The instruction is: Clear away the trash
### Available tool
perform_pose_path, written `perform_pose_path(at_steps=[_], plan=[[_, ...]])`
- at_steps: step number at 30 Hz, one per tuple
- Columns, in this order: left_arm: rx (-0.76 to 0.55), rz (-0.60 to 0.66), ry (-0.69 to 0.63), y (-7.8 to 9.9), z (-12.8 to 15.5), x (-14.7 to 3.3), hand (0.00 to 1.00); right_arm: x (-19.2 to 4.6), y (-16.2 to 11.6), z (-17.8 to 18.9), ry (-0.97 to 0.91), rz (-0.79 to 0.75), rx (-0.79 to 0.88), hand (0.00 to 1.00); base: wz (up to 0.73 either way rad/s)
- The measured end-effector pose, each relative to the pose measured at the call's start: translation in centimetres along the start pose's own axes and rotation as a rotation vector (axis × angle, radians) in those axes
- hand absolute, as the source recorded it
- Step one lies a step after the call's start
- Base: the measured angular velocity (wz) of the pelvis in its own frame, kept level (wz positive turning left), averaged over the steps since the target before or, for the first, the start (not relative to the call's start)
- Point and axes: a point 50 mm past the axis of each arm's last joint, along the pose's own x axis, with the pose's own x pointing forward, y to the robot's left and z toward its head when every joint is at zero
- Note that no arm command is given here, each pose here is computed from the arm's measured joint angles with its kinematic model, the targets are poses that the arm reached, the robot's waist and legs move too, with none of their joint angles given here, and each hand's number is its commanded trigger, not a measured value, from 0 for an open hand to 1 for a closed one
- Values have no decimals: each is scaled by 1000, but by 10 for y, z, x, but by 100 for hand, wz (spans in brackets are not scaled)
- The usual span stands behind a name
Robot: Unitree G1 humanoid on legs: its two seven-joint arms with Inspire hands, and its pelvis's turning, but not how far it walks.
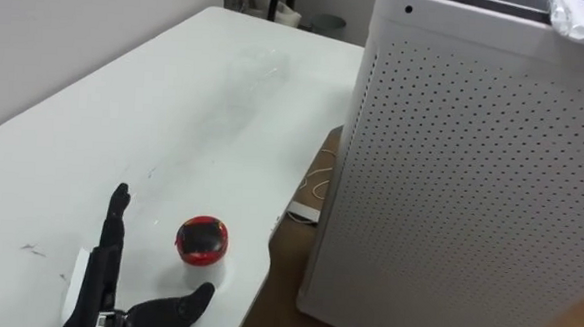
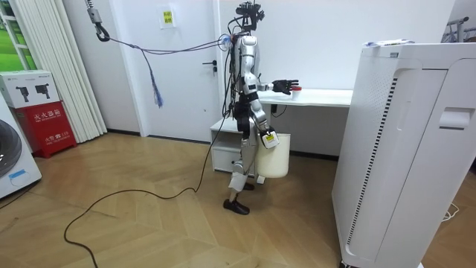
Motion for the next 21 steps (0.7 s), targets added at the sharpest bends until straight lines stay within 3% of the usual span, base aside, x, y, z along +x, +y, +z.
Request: perform_pose_path(at_steps=[21], plan=[[-25, 8, 116, -5, -21, -1, 0, 0, 5, -3, 0, 12, 9, 100, -3]])
